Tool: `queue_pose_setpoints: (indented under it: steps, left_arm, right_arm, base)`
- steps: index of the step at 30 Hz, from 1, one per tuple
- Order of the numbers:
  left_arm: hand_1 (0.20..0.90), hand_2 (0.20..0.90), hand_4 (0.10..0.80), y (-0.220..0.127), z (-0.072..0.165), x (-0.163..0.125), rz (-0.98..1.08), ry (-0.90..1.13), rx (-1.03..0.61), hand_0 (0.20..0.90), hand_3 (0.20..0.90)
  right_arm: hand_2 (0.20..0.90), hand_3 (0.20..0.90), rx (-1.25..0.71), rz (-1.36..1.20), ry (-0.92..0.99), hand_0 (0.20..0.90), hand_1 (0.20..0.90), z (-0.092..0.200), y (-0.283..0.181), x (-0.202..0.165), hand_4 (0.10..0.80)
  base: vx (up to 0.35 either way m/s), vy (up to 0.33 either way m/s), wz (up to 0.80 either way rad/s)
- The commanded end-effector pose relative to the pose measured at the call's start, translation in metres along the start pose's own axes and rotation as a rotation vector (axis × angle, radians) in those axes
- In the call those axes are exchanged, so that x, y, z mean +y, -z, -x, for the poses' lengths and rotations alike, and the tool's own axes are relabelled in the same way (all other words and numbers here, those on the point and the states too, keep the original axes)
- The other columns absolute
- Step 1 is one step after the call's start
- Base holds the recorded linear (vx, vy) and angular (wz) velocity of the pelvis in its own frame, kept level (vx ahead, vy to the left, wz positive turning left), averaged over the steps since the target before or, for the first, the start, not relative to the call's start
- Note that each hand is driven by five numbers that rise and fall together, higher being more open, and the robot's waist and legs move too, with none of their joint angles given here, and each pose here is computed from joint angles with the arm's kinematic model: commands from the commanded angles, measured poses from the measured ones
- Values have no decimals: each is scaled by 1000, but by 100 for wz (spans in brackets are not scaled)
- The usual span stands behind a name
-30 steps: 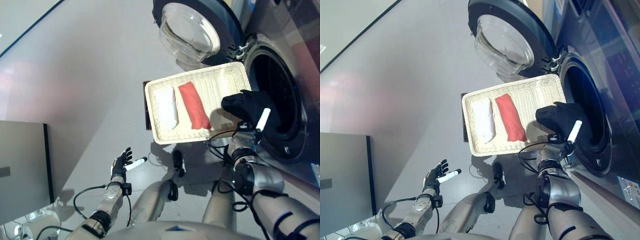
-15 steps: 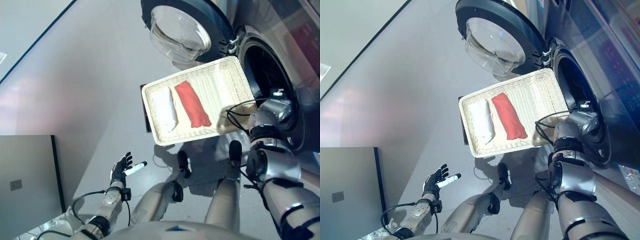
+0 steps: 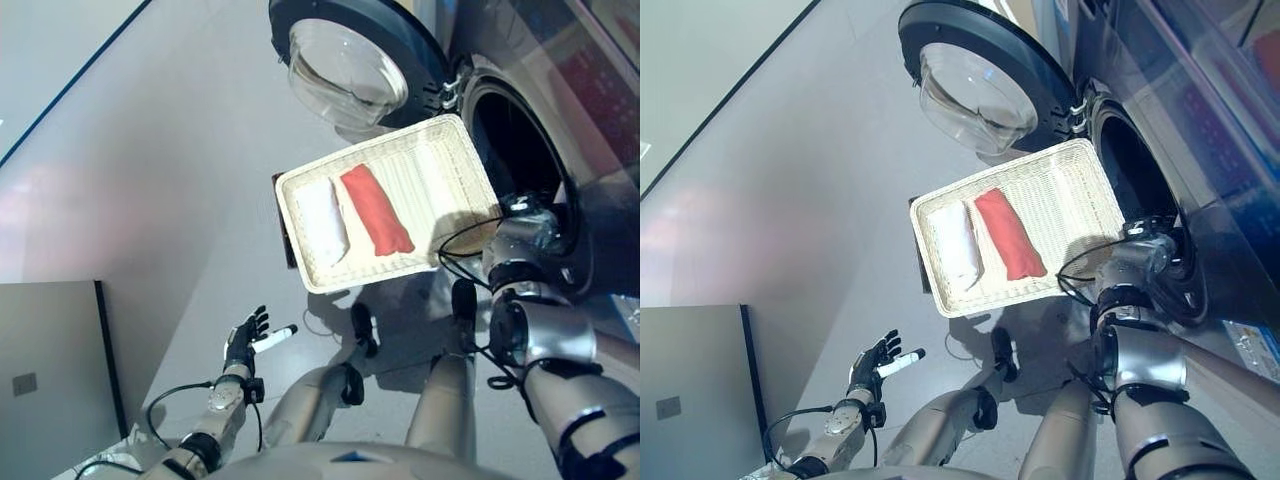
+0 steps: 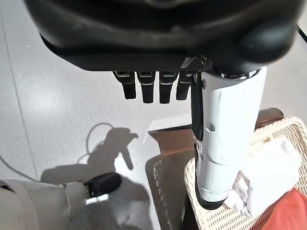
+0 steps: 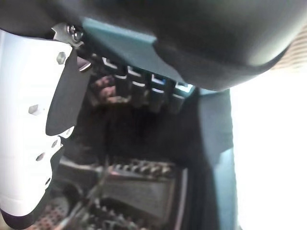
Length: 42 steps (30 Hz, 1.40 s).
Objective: Pick up the clothes and place them into the washing machine
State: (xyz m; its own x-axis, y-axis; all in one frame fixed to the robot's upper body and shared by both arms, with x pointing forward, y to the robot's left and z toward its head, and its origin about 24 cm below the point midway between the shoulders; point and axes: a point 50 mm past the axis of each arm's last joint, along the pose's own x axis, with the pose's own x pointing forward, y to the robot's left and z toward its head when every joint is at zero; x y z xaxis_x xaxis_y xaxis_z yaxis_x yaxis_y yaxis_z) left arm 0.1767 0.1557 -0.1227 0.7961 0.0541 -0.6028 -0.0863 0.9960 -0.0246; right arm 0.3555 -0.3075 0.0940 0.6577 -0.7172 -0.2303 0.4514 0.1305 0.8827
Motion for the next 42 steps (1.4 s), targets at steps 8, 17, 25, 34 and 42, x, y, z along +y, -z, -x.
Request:
queue_pose_setpoints:
  steps: [8,17,25,34,42]
  left_arm:
    - [900,900,800,0,0,35,-30,-114,1,900,900]
    - [900,900,800,1,2,43,-26,-142,0,900,900]
    - [900,900,800,-17,-1,69,-28,-284,-68,900,900]
    - [900,900,800,-54,-2,92,101,-430,-245,900,900]
    - [900,900,800,-84,-4,97,88,-452,-359,900,900]
  right_arm:
    - [900,900,68,563,-266,900,900,7,21,14,800]
    - [900,900,97,704,-258,900,900,8,25,-7,800]
    - [900,900,-31,1458,-410,900,900,15,41,-3,800]
    - [900,900,-67,1627,-501,900,900,30,64,-10,800]
    - [900,900,-97,1652,-481,900,900,33,71,0,800]
  base:
    - [-24,-34,-1]
    - [-13,-33,4]
    - [-46,-51,9]
    - [-15,-49,20]
    - [-4,-41,21]
